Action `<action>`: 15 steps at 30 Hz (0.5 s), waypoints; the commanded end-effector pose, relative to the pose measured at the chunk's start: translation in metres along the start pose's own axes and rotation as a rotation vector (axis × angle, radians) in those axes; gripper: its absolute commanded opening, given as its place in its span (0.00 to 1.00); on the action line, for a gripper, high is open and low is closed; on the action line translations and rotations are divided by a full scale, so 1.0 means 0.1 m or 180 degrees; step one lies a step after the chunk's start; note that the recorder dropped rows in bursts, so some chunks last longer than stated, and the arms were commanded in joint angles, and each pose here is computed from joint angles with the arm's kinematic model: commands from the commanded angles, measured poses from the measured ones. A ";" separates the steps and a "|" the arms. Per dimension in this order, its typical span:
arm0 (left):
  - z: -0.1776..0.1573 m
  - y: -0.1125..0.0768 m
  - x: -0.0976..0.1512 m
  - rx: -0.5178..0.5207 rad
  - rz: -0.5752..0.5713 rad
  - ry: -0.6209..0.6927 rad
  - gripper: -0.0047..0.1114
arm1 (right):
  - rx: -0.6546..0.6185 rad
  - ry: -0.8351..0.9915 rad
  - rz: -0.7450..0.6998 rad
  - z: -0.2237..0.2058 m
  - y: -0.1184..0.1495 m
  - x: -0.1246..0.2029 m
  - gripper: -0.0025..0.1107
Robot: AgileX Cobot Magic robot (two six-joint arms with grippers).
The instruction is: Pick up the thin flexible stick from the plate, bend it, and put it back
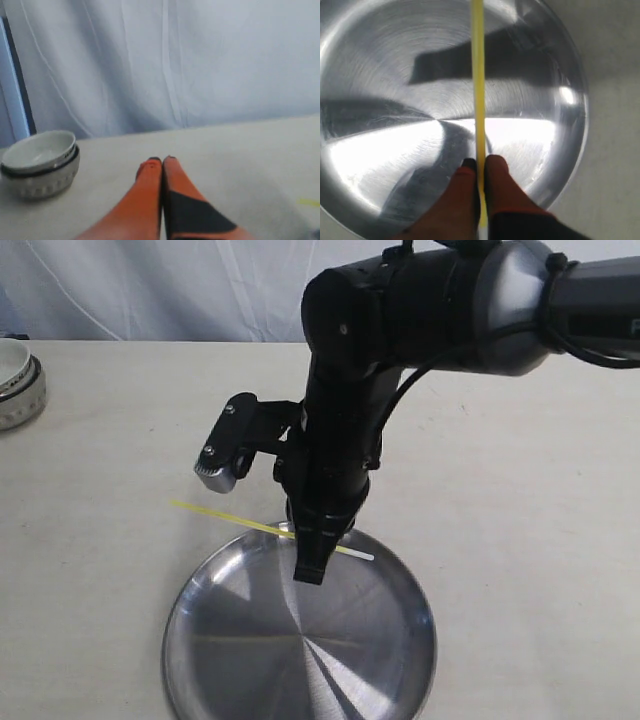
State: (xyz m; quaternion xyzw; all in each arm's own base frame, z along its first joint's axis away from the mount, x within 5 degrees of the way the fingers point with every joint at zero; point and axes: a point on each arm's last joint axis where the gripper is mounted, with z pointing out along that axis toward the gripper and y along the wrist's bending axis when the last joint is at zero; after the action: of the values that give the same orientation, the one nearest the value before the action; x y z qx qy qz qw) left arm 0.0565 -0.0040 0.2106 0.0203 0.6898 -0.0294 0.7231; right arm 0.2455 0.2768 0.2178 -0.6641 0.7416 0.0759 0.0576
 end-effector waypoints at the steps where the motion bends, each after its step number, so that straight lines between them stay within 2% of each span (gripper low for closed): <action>1: -0.04 0.01 -0.23 0.0028 -0.0337 -0.0864 0.04 | -0.0005 -0.0030 -0.0010 -0.07 0.03 0.01 0.01; 3: -0.08 0.02 -0.35 0.0074 -0.0625 -0.1278 0.04 | -0.0042 -0.0072 0.0018 -0.08 0.04 0.00 0.01; 5: -0.12 0.03 -0.44 0.0238 -0.1250 -0.1624 0.04 | -0.0079 -0.0108 0.0046 -0.08 0.05 -0.01 0.01; 7: -0.14 0.04 -0.47 0.0401 -0.1844 -0.1747 0.04 | -0.0096 -0.0134 0.0062 -0.08 0.06 -0.02 0.01; 9: -0.11 0.05 -0.41 0.0390 -0.2233 -0.1529 0.04 | -0.0087 -0.0142 0.0062 -0.08 0.06 -0.02 0.01; 13: -0.02 0.04 -0.18 0.0212 -0.3128 -0.0688 0.04 | -0.0098 -0.0151 0.0072 -0.08 0.06 -0.02 0.01; 15: -0.01 0.02 -0.13 0.0164 -0.3354 -0.0420 0.04 | -0.0103 -0.0162 0.0077 -0.09 0.06 -0.03 0.01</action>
State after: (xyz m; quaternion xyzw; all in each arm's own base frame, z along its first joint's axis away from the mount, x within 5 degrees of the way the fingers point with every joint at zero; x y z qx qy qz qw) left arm 0.0527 0.0011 0.2331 -0.2657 0.5305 -0.3711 0.7143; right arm 0.2411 0.2784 0.2237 -0.6545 0.7470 0.1007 0.0590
